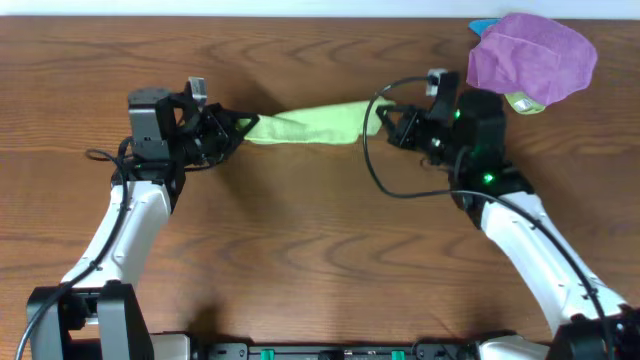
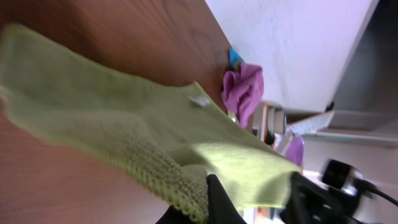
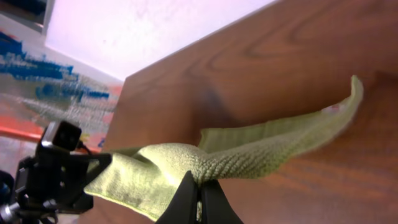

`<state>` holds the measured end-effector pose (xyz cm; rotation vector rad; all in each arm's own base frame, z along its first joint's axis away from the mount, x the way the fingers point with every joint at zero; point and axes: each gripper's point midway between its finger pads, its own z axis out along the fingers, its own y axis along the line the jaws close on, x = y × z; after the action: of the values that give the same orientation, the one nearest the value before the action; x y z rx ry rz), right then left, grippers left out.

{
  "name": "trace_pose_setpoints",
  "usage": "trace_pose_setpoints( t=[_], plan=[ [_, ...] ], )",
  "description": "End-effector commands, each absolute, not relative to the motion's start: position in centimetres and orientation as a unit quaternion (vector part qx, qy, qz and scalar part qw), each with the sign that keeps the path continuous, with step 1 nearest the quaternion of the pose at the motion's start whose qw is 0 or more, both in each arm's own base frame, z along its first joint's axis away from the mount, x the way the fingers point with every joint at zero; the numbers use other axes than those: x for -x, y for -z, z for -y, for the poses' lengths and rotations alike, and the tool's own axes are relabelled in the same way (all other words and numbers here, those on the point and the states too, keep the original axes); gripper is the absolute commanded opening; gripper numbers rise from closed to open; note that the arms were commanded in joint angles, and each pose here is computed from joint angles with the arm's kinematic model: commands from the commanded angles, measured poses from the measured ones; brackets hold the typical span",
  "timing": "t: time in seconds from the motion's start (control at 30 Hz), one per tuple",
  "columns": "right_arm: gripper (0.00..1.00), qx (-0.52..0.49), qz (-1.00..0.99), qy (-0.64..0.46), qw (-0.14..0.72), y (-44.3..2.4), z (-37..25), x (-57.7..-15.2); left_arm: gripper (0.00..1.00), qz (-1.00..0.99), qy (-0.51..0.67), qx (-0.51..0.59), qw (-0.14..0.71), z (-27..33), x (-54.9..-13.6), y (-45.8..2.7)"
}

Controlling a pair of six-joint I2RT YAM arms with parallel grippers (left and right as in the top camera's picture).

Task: Fold the cloth
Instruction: 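Lift the near edge and fold it forward over the far edge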

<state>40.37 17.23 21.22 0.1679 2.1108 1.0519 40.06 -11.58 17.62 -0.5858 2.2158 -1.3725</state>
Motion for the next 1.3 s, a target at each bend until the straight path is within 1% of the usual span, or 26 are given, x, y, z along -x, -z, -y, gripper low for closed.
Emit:
trace_pose_setpoints(
  t=[0.0,0.23,0.4,0.5,0.67,1.07,1.27],
  plan=[
    [0.01,-0.051,-0.824,-0.373,0.423,-23.0,-16.5,-42.3,0.06,-0.799,0.477,0.226,0.289,10.1,-42.2,-19.9],
    [0.01,-0.033,-0.83,-0.355,0.43,-22.4,-17.1,-46.0,0.06,-0.785,0.457,0.226,0.353,8.9,-45.2,-22.2],
    [0.01,-0.025,-0.823,-0.344,0.452,-23.8,-17.2,-48.1,0.06,-0.782,0.461,0.219,0.359,9.1,-46.1,-22.1],
    [0.01,-0.011,-0.818,-0.34,0.463,-24.9,-17.3,-48.5,0.06,-0.782,0.463,0.21,0.36,9.2,-46.0,-22.2],
    [0.01,-0.009,-0.819,-0.313,0.48,-25.8,-16.2,-49.2,0.06,-0.776,0.451,0.205,0.391,7.6,-47.0,-23.9],
    [0.01,-0.023,-0.824,-0.27,0.498,-24.2,-14.1,-51.1,0.06,-0.784,0.446,0.193,0.385,9.0,-50.1,-22.1],
    [0.01,-0.017,-0.834,-0.272,0.48,-23.4,-14.2,-50.6,0.06,-0.787,0.46,0.169,0.374,9.7,-49.7,-22.3]
  ],
)
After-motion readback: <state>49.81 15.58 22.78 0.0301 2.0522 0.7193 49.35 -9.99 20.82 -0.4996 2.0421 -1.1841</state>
